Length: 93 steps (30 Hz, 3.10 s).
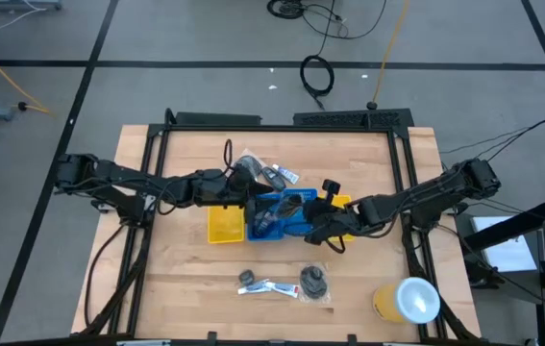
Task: Pick & Place Travel size toiletries
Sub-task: Put the hairbrush into the left yellow bin
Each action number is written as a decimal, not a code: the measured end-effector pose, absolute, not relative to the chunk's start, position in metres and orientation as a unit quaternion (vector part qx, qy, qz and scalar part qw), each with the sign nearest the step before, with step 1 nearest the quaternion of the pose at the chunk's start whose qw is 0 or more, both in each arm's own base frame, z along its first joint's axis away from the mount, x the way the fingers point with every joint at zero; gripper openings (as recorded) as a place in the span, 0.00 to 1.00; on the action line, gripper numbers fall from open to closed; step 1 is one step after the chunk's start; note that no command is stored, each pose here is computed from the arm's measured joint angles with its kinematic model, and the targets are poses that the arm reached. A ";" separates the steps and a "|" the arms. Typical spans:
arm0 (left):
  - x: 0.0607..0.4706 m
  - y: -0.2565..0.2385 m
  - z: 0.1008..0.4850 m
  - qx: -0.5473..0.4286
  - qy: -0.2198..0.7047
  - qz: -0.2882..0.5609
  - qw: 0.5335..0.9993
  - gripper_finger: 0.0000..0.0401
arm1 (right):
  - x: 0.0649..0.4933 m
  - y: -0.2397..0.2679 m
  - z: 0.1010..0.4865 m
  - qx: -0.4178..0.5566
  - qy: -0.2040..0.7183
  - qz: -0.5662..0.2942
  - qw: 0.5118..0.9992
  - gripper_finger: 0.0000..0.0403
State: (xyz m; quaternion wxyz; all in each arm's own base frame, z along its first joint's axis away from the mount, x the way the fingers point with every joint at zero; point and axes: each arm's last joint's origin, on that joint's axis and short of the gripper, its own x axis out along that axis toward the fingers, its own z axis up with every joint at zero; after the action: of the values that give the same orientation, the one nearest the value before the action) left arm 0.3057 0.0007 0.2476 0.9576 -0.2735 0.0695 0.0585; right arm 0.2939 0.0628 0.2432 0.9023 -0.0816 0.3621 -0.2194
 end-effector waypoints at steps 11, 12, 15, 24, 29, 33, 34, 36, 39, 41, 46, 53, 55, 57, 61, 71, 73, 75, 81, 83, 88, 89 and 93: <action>0.318 0.000 0.236 -0.288 0.056 0.041 0.955 0.61 | 0.295 0.056 0.243 -0.083 0.366 -0.227 0.899 0.00; 0.318 0.000 0.236 -0.289 0.056 0.041 0.955 0.61 | 0.295 0.056 0.243 -0.083 0.366 -0.227 0.899 0.00; 0.319 0.000 0.235 -0.293 0.053 0.046 0.953 0.61 | 0.296 0.057 0.244 -0.085 0.359 -0.223 0.902 0.00; 0.326 0.000 0.222 -0.309 0.073 0.062 0.946 0.44 | 0.299 0.058 0.246 -0.091 0.349 -0.216 0.907 0.00; 0.326 0.000 0.223 -0.292 0.075 0.053 0.952 0.14 | 0.299 0.058 0.246 -0.085 0.353 -0.207 0.909 0.00; 0.326 0.000 0.222 -0.278 0.084 0.050 0.956 0.04 | 0.298 0.059 0.245 -0.085 0.354 -0.204 0.909 0.00; 0.326 0.000 0.221 -0.280 0.087 0.053 0.955 0.05 | 0.298 0.059 0.245 -0.084 0.354 -0.203 0.909 0.00; 0.325 0.000 0.220 -0.280 0.093 0.058 0.954 0.04 | 0.298 0.059 0.245 -0.084 0.354 -0.203 0.909 0.01; 0.325 0.000 0.219 -0.273 0.099 0.058 0.955 0.03 | 0.298 0.059 0.245 -0.085 0.355 -0.203 0.909 0.04; 0.325 0.000 0.218 -0.271 0.102 0.058 0.955 0.03 | 0.298 0.059 0.245 -0.085 0.354 -0.204 0.909 0.08; 0.324 0.000 0.218 -0.268 0.108 0.056 0.956 0.03 | 0.298 0.059 0.245 -0.087 0.357 -0.205 0.907 0.22; 0.310 0.000 0.229 -0.254 0.136 0.079 0.954 0.03 | 0.297 0.058 0.244 -0.090 0.364 -0.205 0.904 0.38; 0.301 -0.001 0.234 -0.247 0.155 0.098 0.951 0.03 | 0.297 0.058 0.244 -0.085 0.363 -0.207 0.904 0.40; 0.292 -0.003 0.238 -0.240 0.170 0.114 0.949 0.03 | 0.296 0.058 0.244 -0.081 0.364 -0.210 0.904 0.41; 0.271 -0.009 0.246 -0.230 0.212 0.141 0.939 0.03 | 0.296 0.058 0.243 -0.081 0.366 -0.210 0.903 0.41; 0.216 -0.026 0.255 -0.183 0.305 0.204 0.912 0.03 | 0.296 0.058 0.243 -0.081 0.367 -0.210 0.902 0.41; 0.208 -0.029 0.256 -0.178 0.318 0.205 0.908 0.04 | 0.296 0.058 0.243 -0.081 0.367 -0.210 0.902 0.41; 0.201 -0.031 0.256 -0.169 0.331 0.207 0.905 0.04 | 0.296 0.058 0.243 -0.081 0.367 -0.210 0.902 0.41; 0.196 -0.037 0.250 -0.119 0.370 0.198 0.900 0.03 | 0.296 0.058 0.243 -0.081 0.367 -0.210 0.902 0.41; 0.198 -0.038 0.247 -0.107 0.376 0.201 0.898 0.04 | 0.296 0.058 0.243 -0.081 0.366 -0.211 0.903 0.41; 0.203 -0.040 0.240 -0.088 0.387 0.210 0.893 0.03 | 0.296 0.058 0.244 -0.080 0.364 -0.211 0.904 0.41; 0.204 -0.040 0.238 -0.081 0.392 0.210 0.892 0.03 | 0.296 0.058 0.244 -0.080 0.364 -0.212 0.904 0.41; 0.208 -0.041 0.233 -0.054 0.402 0.212 0.889 0.03 | 0.296 0.058 0.244 -0.080 0.364 -0.212 0.904 0.41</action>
State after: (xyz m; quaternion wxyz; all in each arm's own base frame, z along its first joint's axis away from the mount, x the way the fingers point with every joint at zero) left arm 0.2083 -0.0408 0.2333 0.8890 -0.0545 0.4022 0.2120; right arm 0.2963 0.0578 0.2437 0.9036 -0.0801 0.3636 -0.2119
